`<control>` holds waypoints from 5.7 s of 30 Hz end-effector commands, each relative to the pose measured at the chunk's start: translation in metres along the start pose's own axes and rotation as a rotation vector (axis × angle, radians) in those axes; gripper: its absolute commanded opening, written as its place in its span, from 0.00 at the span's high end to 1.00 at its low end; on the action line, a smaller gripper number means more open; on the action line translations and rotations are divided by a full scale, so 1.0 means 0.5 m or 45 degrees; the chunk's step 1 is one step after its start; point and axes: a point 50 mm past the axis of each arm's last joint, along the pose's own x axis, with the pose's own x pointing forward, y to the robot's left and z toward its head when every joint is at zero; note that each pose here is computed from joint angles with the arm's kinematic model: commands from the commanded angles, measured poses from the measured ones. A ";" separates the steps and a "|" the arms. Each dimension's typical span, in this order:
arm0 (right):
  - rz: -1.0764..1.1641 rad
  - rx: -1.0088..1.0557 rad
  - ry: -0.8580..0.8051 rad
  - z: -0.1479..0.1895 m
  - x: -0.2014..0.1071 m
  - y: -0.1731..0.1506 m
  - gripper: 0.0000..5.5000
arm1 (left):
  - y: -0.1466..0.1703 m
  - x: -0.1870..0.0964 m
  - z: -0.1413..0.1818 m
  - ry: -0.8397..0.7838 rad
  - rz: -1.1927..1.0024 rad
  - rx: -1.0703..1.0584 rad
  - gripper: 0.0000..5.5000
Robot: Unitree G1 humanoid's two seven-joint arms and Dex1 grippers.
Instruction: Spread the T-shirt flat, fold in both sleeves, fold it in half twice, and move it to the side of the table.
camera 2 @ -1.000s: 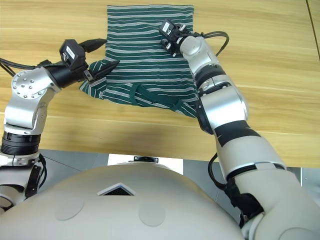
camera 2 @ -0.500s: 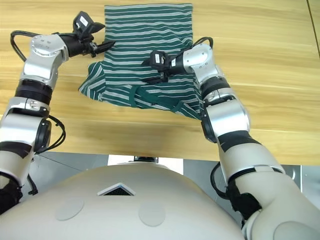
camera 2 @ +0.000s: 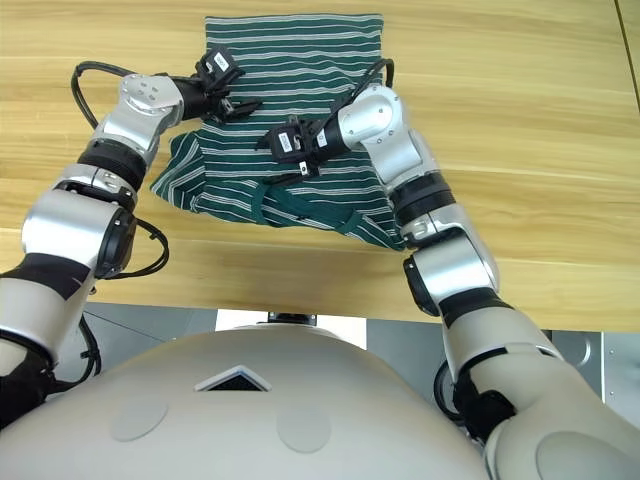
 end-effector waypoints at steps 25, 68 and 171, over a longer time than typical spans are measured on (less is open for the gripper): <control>0.158 0.309 -0.018 0.063 -0.018 0.024 0.46 | 0.029 0.016 0.068 -0.063 0.092 -0.134 0.47; 0.179 0.048 0.104 0.111 -0.008 0.089 1.00 | 0.024 0.021 0.058 0.009 0.080 -0.231 0.47; -1.031 0.147 -0.295 -0.039 -0.222 -0.013 0.42 | -0.221 -0.289 -0.163 -0.321 0.551 -1.671 0.99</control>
